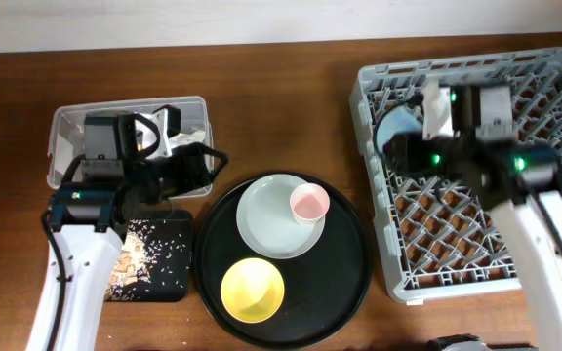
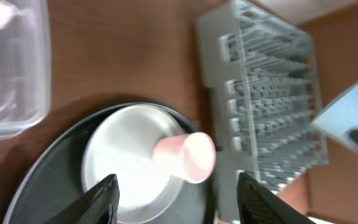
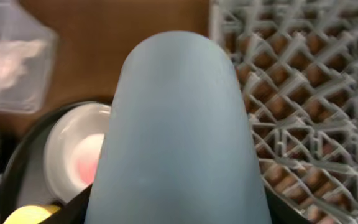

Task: Sort waste into correct bins and load items into the dishwasher rack
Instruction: 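Place the blue cup upside down in the dish rack with the right gripper, then grasp the pink cup with the left gripper and lift it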

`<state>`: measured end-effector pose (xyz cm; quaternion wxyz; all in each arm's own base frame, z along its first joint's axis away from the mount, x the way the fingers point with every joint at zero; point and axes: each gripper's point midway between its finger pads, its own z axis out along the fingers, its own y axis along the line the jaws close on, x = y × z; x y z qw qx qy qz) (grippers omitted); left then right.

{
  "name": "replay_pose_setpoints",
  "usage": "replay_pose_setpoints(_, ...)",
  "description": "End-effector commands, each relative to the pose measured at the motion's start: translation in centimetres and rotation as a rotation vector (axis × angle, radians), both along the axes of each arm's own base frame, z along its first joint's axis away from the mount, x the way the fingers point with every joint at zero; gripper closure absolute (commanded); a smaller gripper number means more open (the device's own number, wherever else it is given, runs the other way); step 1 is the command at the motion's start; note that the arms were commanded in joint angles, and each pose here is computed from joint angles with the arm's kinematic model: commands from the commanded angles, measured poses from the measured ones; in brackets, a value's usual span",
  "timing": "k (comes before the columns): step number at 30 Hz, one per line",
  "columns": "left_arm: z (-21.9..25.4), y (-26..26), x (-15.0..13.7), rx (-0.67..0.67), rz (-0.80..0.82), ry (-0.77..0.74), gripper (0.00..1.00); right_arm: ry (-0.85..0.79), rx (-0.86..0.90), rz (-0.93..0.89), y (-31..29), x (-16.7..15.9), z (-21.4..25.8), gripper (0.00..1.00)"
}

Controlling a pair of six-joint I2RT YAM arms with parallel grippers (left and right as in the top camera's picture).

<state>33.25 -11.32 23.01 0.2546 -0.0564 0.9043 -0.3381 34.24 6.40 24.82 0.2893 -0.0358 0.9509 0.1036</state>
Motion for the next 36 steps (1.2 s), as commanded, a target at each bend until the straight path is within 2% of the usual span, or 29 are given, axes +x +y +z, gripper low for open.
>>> replay_pose_setpoints(1,-2.2,2.7,-0.7,0.156,0.082,0.061,0.4,0.029,-0.031,-0.105,-3.2,3.6,-1.0,0.62)
replay_pose_setpoints(5,-2.4,2.8,-0.9,0.169,0.075,0.071,0.4,0.141,-0.043,-0.117,-3.9,6.7,-6.9,0.62)
replay_pose_setpoints(8,-2.7,2.3,-1.2,0.192,0.056,0.072,0.4,0.216,-0.07,-0.128,-4.3,7.6,-10.5,0.62)
replay_pose_setpoints(11,-2.7,2.3,-1.2,0.192,0.056,0.073,0.4,0.231,-0.115,-0.151,-5.2,7.6,-11.2,0.61)
replay_pose_setpoints(16,-2.7,2.3,-1.2,0.192,0.056,0.073,0.34,0.259,-0.118,-0.148,-5.1,7.0,-11.5,0.23)
replay_pose_setpoints(17,-2.7,2.3,-1.3,0.192,0.056,0.073,0.34,0.263,-0.118,-0.148,-5.1,6.9,-11.5,0.19)
replay_pose_setpoints(21,-2.7,2.3,-1.3,0.192,0.055,0.074,0.34,0.232,-0.105,-0.144,-4.9,7.4,-10.3,0.18)
replay_pose_setpoints(23,-2.7,1.6,-1.5,0.193,0.033,0.071,0.43,0.179,-0.073,-0.13,-4.4,7.5,-7.2,0.18)
replay_pose_setpoints(24,-2.8,0.8,-1.7,0.219,0.012,0.064,0.5,0.149,-0.055,-0.124,-4.1,7.1,-5.1,0.21)
replay_pose_setpoints(25,-3.2,0.2,-1.8,0.274,0.002,0.054,0.5,0.162,-0.055,-0.127,-4.1,6.4,-4.8,0.85)
replay_pose_setpoints(26,-3.2,-0.1,-2.0,0.291,-0.007,0.05,0.5,0.188,-0.06,-0.128,-4.2,6.0,-5.3,0.96)
replay_pose_setpoints(28,-3.4,-1.6,-2.6,0.335,-0.052,0.032,0.5,0.26,-0.069,-0.128,-4.2,5.5,-8.0,0.96)
replay_pose_setpoints(34,-3.6,-1.8,-2.9,0.352,-0.058,0.038,0.5,0.342,-0.114,-0.177,-5.2,8.0,-14.5,0.96)
replay_pose_setpoints(36,-3.6,-1.8,-2.9,0.352,-0.058,0.039,0.5,0.326,-0.086,-0.164,-4.7,8.7,-14.7,0.96)
